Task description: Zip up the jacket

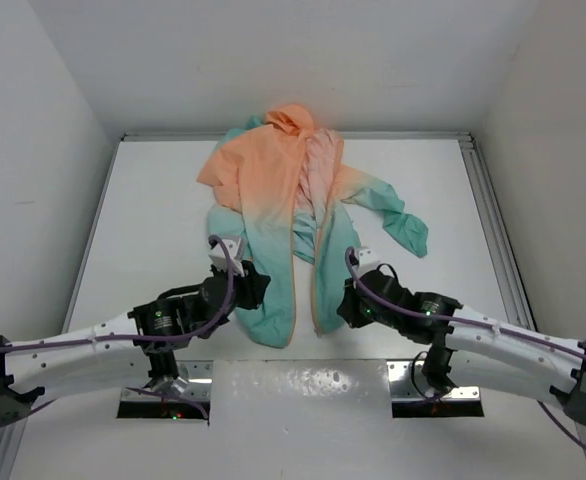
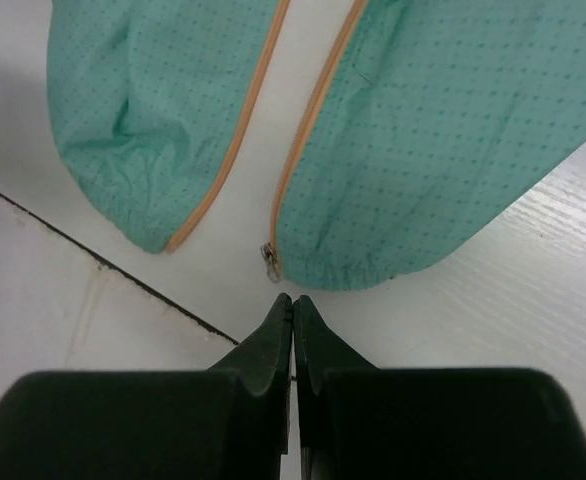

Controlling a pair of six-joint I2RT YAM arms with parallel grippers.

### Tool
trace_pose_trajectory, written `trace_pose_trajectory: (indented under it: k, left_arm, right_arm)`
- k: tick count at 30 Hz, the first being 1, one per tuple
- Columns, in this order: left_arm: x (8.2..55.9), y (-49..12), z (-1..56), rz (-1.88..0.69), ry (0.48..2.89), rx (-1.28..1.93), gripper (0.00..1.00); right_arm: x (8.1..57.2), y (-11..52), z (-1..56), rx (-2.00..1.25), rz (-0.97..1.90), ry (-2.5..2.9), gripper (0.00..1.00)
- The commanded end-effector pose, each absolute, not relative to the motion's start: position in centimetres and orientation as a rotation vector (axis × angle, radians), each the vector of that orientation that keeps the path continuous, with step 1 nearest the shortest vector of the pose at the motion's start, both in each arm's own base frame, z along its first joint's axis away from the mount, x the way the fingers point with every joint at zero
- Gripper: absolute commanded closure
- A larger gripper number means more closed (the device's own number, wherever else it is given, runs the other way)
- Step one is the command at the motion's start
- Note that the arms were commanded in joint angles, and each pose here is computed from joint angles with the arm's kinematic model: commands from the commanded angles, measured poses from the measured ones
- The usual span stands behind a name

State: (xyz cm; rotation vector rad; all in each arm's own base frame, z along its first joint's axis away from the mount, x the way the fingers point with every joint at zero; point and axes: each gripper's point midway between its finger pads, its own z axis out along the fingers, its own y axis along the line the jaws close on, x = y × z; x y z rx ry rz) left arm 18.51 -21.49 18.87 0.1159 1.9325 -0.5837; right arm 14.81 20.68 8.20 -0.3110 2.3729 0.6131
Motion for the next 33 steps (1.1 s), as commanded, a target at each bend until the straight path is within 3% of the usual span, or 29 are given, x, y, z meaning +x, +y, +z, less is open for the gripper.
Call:
trace_pose_trajectory:
  k: [1,2,7,10,19,22,26,27,33]
  left_arm:
    - [18.0,-21.6,17.9,-0.579,1.985,0.141,0.72]
    - [17.8,-21.6,17.7,-0.582,1.992,0.149,0.73]
    - [16.9,-22.4,14.9,-0.594,2.055,0.222,0.99]
    - [15.8,-23.1,13.1,-0.579,2.106,0.289,1.00]
    - [13.3,-23.3,8.7,-0.456,2.249,0.352,1.00]
    - [12.5,-23.9,7.0,-0.450,2.291,0.405,0.94]
    - [11.5,-24.3,5.2,-0.406,2.344,0.482,0.67]
    - [11.2,-24.5,5.0,-0.408,2.345,0.501,0.64]
    - [10.8,-25.3,3.9,-0.389,2.331,0.574,0.61]
  right_arm:
    - [16.5,22.0,12.0,-0.267,0.571,2.239,1.00]
    - [16.2,21.6,11.7,-0.265,0.562,2.253,1.00]
    - [13.8,20.9,7.3,-0.242,0.616,2.361,1.00]
    - [12.9,20.6,4.6,-0.259,0.569,2.438,1.00]
    - [12.9,22.5,4.6,-0.280,0.628,2.380,1.00]
    - [12.6,22.8,3.9,-0.287,0.639,2.398,1.00]
    - [12.8,23.0,4.0,-0.282,0.639,2.389,1.00]
    - [12.8,22.8,4.0,-0.286,0.631,2.388,1.00]
    - [12.9,22.5,4.7,-0.271,0.647,2.360,1.00]
